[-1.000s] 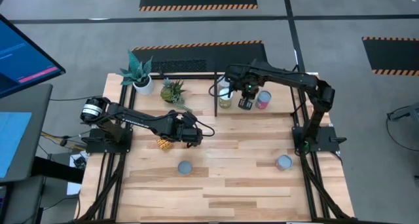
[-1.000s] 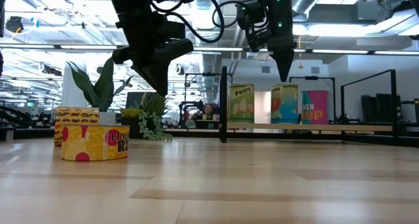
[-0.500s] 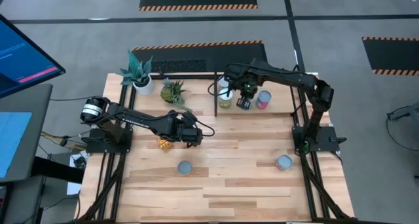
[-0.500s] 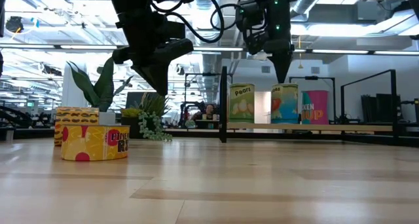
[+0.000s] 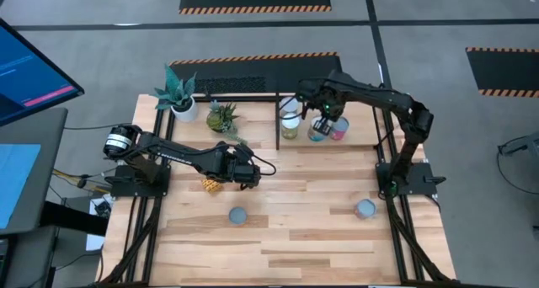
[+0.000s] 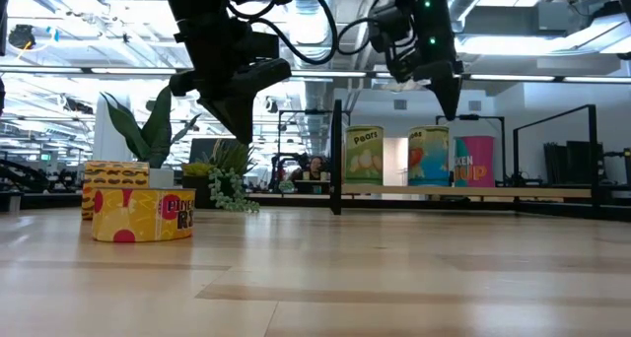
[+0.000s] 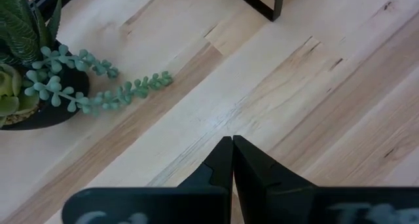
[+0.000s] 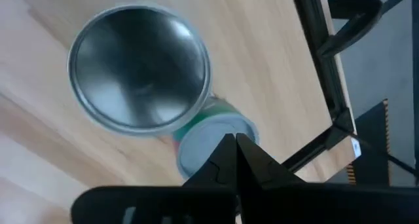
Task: Pick and place cans onto a shelf
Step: Put the canned tomatoes on the shelf
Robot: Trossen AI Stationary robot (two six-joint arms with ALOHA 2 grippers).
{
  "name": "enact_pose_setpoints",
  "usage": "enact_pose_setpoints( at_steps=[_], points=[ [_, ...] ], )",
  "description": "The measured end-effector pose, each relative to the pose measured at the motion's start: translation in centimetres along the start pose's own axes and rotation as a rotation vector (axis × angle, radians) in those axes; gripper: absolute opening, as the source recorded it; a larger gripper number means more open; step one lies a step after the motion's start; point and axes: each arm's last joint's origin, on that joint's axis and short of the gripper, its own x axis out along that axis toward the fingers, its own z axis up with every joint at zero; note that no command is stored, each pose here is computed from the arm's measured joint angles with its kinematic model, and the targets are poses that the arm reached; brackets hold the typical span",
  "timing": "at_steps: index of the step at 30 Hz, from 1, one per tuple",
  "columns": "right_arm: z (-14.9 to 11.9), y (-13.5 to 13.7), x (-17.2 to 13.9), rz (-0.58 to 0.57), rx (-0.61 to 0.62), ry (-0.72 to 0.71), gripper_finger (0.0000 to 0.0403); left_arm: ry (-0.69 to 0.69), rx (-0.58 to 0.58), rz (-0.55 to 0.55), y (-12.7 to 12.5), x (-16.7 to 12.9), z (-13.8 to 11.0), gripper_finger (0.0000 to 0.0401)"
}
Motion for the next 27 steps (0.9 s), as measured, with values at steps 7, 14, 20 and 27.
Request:
enact_pose_setpoints(
  at_steps=[7,14,20,27],
  points=[
    [-2.2,1.0,0.6,-0.011,-0.011,0.035,0.0009,0.000,0.000,0.001,0.0,0.0,0.0,0.0000],
    [-6.6,1.1,-1.0,0.078,0.082,-0.256,0.0009,-0.002,0.003,0.004,0.1,0.0,0.1,0.0000],
    [-7.3,0.8,1.8,0.129,0.161,-0.260,0.0007,-0.006,0.002,0.008,0.1,0.1,0.1,0.0000],
    [-5.6,1.4,2.3,0.186,0.164,-0.307,0.0009,-0.007,0.000,0.007,0.1,0.1,0.1,0.0000]
  ],
)
